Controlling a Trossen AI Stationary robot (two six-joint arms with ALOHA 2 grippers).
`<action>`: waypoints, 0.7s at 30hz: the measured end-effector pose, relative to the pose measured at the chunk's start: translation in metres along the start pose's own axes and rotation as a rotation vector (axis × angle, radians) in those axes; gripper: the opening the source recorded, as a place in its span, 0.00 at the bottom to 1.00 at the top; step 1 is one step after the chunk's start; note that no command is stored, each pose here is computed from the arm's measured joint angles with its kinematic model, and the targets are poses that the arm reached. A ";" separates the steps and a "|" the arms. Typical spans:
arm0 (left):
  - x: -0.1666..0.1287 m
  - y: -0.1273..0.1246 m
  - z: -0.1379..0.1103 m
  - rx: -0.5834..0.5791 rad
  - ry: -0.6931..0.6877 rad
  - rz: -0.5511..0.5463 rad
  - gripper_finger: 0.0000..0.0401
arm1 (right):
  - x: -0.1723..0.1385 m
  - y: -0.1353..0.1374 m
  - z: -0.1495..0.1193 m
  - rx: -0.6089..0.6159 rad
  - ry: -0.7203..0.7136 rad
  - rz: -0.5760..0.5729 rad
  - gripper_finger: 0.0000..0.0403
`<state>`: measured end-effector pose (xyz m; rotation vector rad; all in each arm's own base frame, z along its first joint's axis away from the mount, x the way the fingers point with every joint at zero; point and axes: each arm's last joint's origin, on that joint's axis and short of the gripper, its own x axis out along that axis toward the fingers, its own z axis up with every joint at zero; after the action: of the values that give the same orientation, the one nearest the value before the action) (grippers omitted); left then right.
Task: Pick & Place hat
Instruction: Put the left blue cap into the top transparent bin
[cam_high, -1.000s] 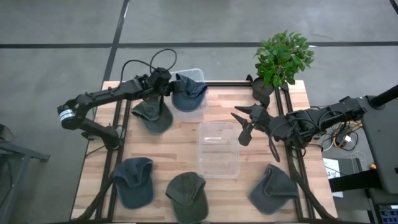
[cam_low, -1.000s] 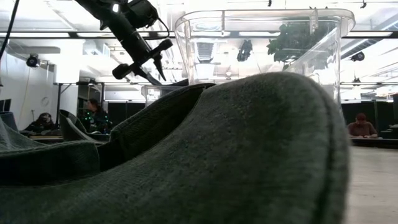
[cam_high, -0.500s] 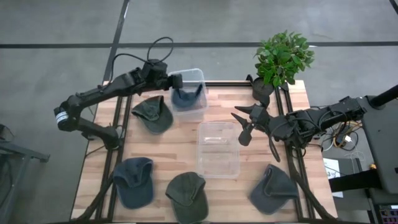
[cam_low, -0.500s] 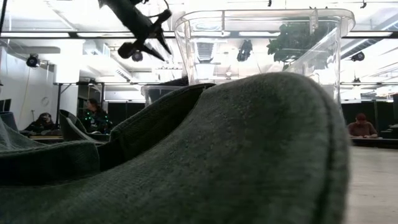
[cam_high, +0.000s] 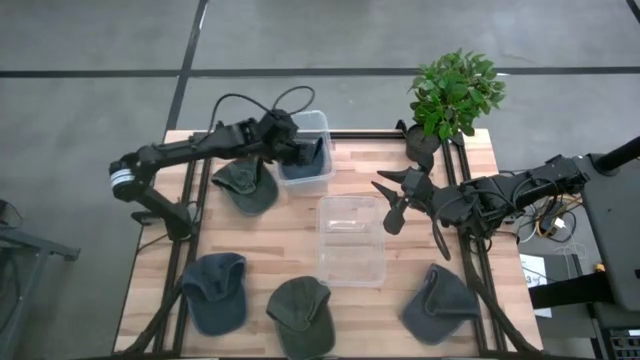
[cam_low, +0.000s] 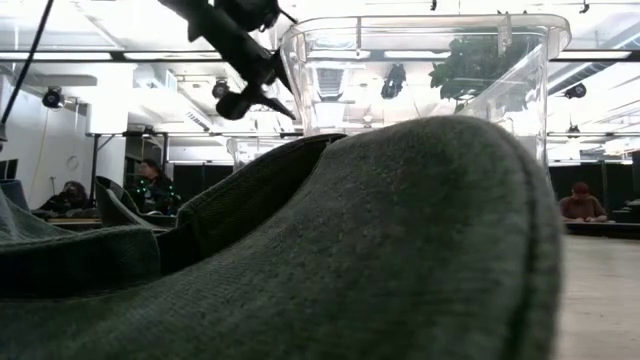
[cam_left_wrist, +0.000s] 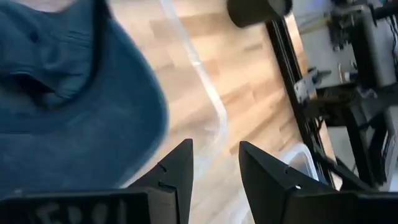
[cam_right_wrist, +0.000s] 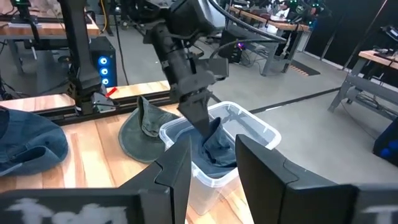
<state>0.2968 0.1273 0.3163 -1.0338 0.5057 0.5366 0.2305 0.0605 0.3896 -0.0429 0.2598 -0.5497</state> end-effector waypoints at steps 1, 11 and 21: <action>0.000 -0.004 -0.002 0.025 0.006 -0.012 0.30 | 0.000 0.000 0.000 0.003 0.000 0.000 0.29; -0.016 -0.057 -0.068 0.420 0.051 -0.108 0.30 | -0.001 -0.001 -0.016 0.123 0.151 0.071 0.29; -0.044 -0.079 -0.138 0.504 -0.047 0.006 0.30 | -0.007 -0.002 -0.036 0.169 0.388 0.160 0.29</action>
<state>0.2938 -0.0359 0.3379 -0.5375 0.5658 0.4083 0.2146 0.0636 0.3567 0.2489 0.5883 -0.4154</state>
